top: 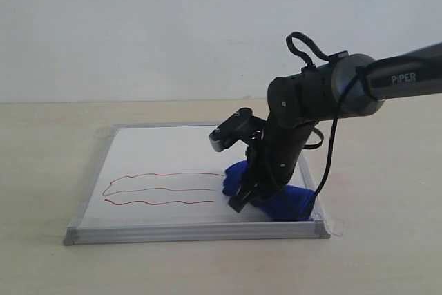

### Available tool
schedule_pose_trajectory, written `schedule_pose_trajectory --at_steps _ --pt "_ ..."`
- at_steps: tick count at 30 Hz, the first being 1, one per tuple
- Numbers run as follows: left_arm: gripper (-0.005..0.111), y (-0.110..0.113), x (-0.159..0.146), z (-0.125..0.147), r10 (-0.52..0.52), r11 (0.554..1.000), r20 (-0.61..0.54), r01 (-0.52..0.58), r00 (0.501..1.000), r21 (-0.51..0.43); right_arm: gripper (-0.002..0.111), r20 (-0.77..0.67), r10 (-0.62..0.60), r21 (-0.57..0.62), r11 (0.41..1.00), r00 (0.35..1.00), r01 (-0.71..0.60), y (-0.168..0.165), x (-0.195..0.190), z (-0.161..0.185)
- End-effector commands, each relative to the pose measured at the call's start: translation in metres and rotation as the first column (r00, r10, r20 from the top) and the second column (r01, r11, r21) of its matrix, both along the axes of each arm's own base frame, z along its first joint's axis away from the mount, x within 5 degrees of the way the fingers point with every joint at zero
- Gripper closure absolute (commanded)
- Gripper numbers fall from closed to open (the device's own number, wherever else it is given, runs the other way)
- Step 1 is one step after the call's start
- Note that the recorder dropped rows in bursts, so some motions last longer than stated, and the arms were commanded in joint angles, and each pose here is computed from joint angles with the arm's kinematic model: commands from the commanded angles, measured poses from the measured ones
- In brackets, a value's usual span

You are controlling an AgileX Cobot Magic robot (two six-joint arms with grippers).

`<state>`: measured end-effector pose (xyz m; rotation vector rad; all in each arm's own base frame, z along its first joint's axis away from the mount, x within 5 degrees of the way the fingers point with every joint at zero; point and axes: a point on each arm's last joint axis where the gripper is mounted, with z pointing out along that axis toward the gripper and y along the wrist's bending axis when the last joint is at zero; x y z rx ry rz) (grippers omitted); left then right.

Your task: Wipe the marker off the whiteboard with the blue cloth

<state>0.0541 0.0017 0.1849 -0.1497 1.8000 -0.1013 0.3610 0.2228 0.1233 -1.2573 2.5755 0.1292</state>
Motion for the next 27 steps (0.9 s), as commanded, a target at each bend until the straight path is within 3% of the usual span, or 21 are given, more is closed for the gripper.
schedule_pose_trajectory --at_steps 1,9,15,20,27 --pt "0.103 0.000 0.000 0.000 -0.001 1.000 0.009 0.001 1.000 -0.009 0.109 -0.183 0.009 0.040 0.999 0.983 -0.002 0.010 -0.023 -0.022" --pt "0.103 0.000 0.000 0.000 -0.001 1.000 0.009 0.001 1.000 -0.009 0.109 0.026 -0.204 -0.173 0.963 0.979 0.206 -0.044 0.013 -0.019" --pt "0.103 0.000 0.000 0.000 -0.001 1.000 0.009 0.001 1.000 -0.009 0.109 0.158 -0.245 -0.274 0.920 0.957 0.281 -0.066 0.026 -0.016" --pt "0.103 0.000 0.000 0.000 -0.001 1.000 0.009 0.001 1.000 -0.009 0.109 0.136 -0.279 -0.187 0.935 0.951 0.301 -0.058 0.025 -0.017" --pt "0.103 0.000 0.000 0.000 -0.001 1.000 0.009 0.001 1.000 -0.009 0.109 -0.017 -0.216 0.031 0.976 0.976 0.216 -0.030 0.015 -0.018"
